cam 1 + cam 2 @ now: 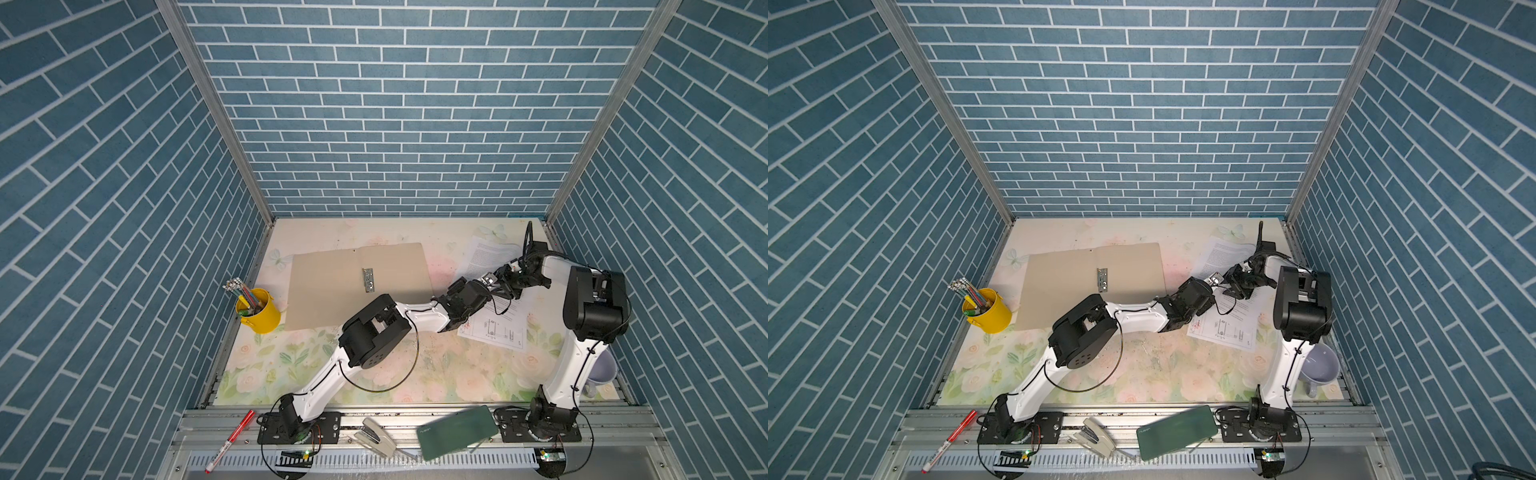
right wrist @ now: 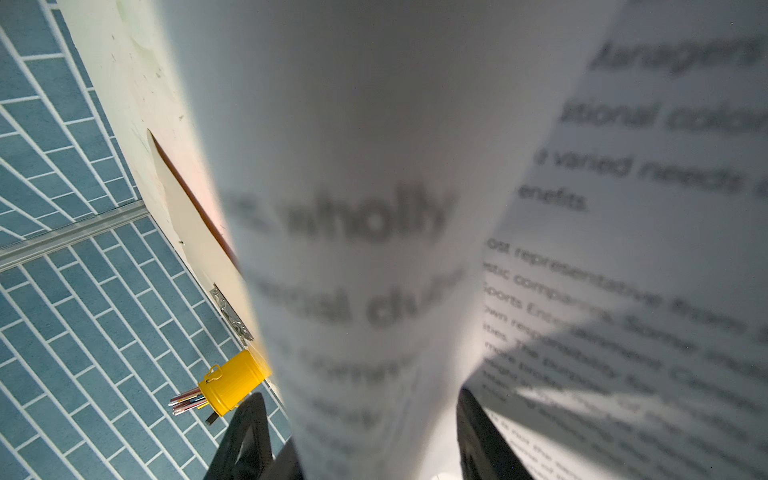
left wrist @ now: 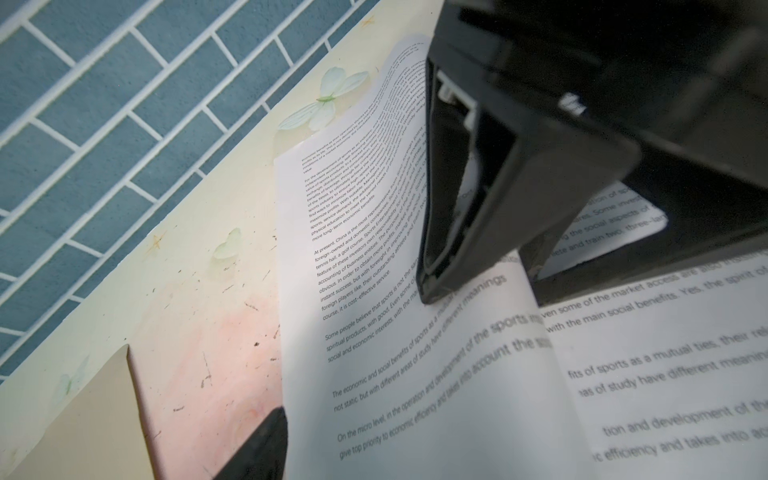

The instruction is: Put the files into the folder

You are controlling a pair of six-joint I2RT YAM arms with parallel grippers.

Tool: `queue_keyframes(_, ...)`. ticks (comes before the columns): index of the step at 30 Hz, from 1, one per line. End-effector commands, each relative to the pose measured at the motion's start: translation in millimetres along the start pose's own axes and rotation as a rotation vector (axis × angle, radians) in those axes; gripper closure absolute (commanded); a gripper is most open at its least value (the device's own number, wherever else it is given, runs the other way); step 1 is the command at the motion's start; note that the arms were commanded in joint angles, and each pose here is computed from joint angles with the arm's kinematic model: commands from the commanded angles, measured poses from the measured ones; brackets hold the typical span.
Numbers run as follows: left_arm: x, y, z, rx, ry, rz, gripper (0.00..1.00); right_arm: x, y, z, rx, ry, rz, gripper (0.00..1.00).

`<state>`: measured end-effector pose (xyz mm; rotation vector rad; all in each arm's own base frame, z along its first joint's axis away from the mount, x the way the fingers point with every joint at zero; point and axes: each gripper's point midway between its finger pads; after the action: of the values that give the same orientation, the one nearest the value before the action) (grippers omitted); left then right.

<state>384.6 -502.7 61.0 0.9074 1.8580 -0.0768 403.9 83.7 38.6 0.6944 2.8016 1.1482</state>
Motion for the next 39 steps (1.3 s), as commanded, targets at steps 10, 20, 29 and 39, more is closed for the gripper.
queue_keyframes(10, -9, -1, -6, -0.009, -0.039, -0.026, 0.46, -4, 14, -10, 0.0, 0.037, -0.003, 0.45)
queue_keyframes(20, -14, -1, -7, -0.005, -0.05, -0.043, 0.65, -4, 23, -18, -0.016, 0.039, -0.008, 0.43)
queue_keyframes(29, -14, -5, -4, 0.011, -0.048, -0.04, 0.79, -5, 23, -23, -0.013, 0.028, -0.01, 0.43)
queue_keyframes(39, -32, 23, -2, 0.011, 0.001, -0.128, 0.27, -20, 13, -35, 0.054, -0.067, -0.049, 0.35)
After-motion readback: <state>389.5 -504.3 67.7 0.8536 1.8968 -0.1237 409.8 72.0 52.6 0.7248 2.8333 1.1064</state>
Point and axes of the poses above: each gripper's point midway between its finger pads, its own z axis out along the fingers, its own y axis along the line the jaws close on, x = y × z, and after that the axes turned 2 degrees about -z, right-handed
